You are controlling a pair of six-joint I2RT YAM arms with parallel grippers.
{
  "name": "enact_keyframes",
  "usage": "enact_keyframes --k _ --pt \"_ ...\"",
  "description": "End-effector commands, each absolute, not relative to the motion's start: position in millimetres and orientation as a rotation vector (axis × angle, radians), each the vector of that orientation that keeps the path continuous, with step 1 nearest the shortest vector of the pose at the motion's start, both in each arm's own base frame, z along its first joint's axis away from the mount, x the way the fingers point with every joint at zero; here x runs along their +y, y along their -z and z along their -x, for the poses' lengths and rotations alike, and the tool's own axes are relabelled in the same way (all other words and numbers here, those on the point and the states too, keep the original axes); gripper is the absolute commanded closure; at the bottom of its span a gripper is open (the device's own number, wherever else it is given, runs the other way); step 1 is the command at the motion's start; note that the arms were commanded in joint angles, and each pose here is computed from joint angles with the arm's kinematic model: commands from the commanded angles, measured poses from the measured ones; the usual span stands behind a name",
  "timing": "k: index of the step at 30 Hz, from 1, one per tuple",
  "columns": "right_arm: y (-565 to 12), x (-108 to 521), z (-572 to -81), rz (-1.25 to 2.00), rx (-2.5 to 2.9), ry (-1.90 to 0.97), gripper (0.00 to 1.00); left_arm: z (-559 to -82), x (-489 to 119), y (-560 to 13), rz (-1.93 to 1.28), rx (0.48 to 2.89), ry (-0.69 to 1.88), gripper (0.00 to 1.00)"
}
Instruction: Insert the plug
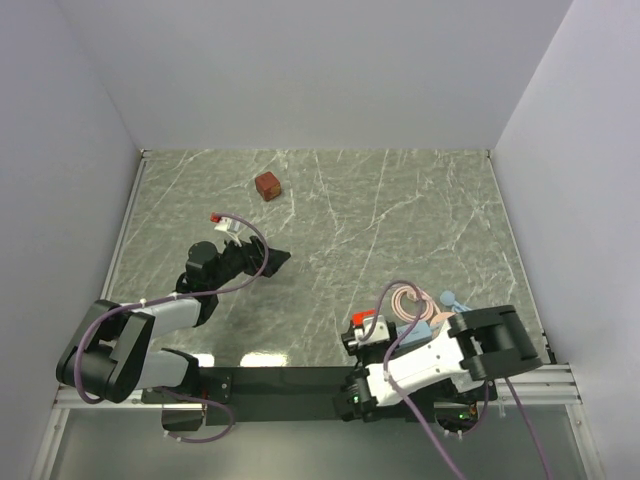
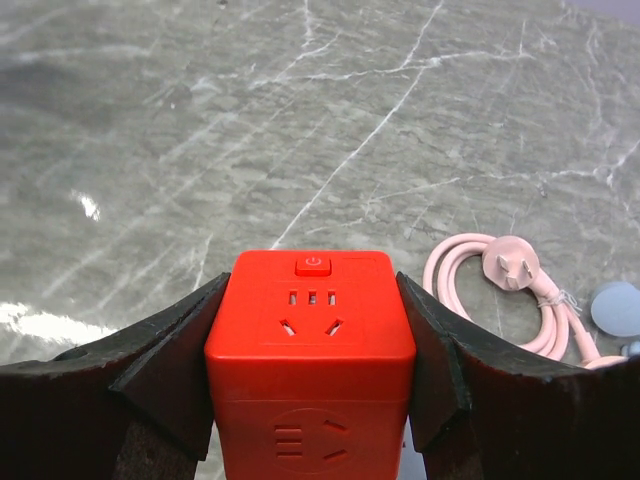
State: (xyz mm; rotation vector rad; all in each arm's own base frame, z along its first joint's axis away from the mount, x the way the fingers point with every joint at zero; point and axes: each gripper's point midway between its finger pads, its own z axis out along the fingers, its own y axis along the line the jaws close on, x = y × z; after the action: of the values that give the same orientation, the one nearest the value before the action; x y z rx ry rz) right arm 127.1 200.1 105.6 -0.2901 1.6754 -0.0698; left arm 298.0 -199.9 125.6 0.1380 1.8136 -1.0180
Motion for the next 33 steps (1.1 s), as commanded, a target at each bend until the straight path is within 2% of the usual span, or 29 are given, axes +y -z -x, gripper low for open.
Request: enact_keyframes --k 1,5,7,11,12,14,15,16,23,26,33 --pt "-133 196 -137 0.065 1.672 -0.093 1.00 -301 -200 -138 -0.167 1.762 1.005 0.00" --pt "-158 200 -152 0.073 1.655 -0.021 1.00 -301 -201 -138 -0.166 1.767 1.012 0.01" --pt "-168 200 -161 0.186 1.658 0.144 1.00 -302 -201 -138 -0.168 1.768 1.012 0.01" --pt "-190 198 -186 0.094 1.636 0.199 1.00 -301 -200 -138 -0.165 1.770 1.010 0.00" --pt "-194 195 -191 0.192 1.641 0.316 1.00 -301 -201 -138 -0.165 1.770 1.012 0.01" --pt "-197 222 -201 0.114 1.657 0.242 1.00 -301 -201 -139 -0.167 1.771 1.017 0.01" --pt "-200 219 -211 0.272 1.669 0.394 1.00 -302 -201 -137 -0.166 1.778 1.014 0.00" --pt "-196 249 -218 0.204 1.702 0.203 1.00 -302 -201 -137 -0.166 1.778 1.012 0.01" --pt "-253 278 -256 0.258 1.634 -0.120 1.00 -302 -200 -140 -0.163 1.772 1.003 0.00" --pt "-257 273 -261 0.188 1.632 -0.272 1.00 -302 -200 -138 -0.163 1.773 1.003 0.01" --pt "-205 249 -253 0.012 1.662 -0.366 1.00 -303 -202 -131 -0.163 1.788 1.018 0.01"
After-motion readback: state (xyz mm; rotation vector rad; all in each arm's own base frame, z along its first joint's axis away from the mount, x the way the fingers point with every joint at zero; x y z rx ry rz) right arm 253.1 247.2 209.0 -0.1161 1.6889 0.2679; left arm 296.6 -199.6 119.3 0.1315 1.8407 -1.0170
